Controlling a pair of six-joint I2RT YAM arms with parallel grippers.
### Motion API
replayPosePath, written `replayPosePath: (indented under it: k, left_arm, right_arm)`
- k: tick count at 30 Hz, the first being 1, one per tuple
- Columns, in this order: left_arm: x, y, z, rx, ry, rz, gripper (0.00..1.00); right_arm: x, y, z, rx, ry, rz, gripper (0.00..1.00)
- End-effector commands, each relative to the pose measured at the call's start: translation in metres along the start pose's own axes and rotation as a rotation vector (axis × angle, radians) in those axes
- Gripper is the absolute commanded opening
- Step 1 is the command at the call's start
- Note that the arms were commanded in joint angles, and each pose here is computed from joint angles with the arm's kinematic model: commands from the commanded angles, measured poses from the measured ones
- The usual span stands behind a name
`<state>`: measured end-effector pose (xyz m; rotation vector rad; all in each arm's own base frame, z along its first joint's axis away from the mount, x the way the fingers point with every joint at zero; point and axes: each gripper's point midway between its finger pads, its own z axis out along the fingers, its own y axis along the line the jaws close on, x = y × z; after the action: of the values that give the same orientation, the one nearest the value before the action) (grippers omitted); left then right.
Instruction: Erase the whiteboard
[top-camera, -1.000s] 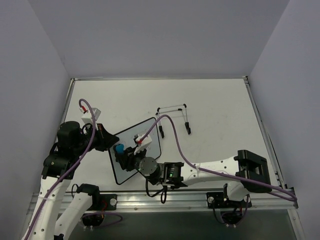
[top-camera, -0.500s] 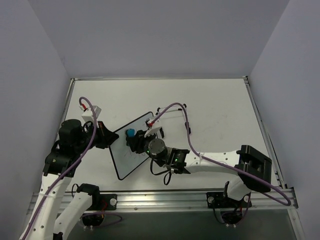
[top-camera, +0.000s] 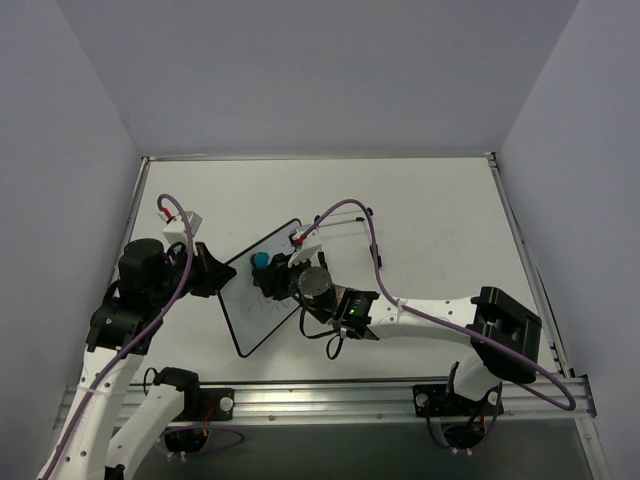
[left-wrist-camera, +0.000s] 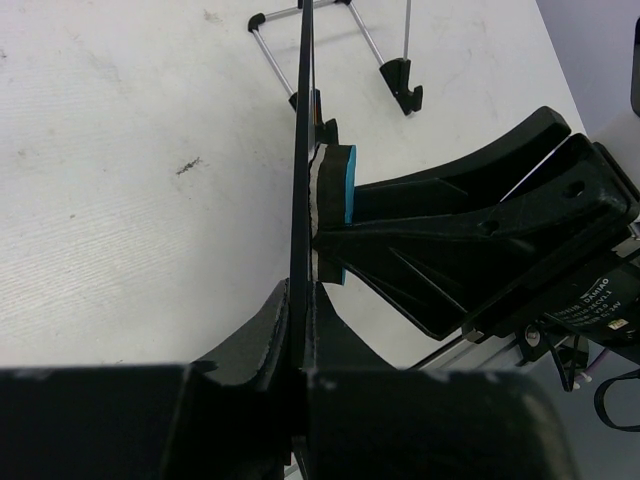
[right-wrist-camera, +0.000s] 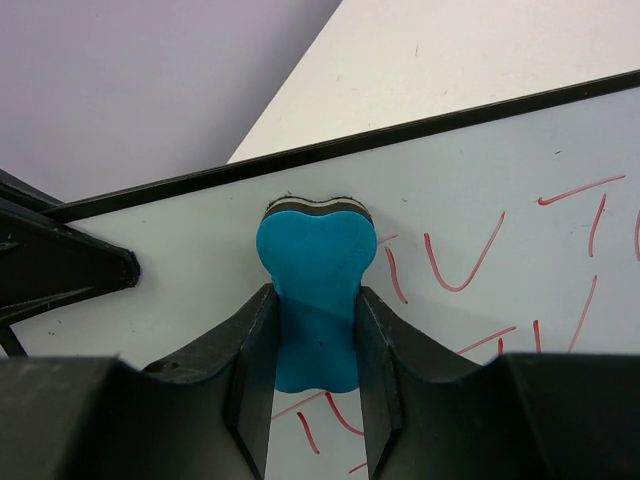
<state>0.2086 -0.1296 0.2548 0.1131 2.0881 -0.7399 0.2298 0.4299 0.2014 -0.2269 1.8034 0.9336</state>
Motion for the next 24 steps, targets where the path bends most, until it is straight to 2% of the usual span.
replayPosePath:
  k: [1, 5, 13, 24]
  left_arm:
    - [0.013, -0.030, -0.008, 0.141, 0.071, -0.001, 0.02]
    - [0.014, -0.031, -0.007, 0.147, 0.079, -0.002, 0.02]
    - [0.017, -0.033, -0.003, 0.173, 0.110, -0.005, 0.02]
    - [0.020, -0.035, 0.000, 0.189, 0.133, -0.007, 0.02]
  right_arm:
    - [-0.003, 0.032, -0.001, -0.106, 0.018, 0.005, 0.00]
    - [-0.006, 0.022, 0.000, -0.092, 0.032, -0.032, 0.00]
    - [-0.004, -0.068, 0.020, -0.002, 0.099, -0.013, 0.00]
    - [0.004, -0.138, 0.030, 0.084, 0.144, -0.033, 0.00]
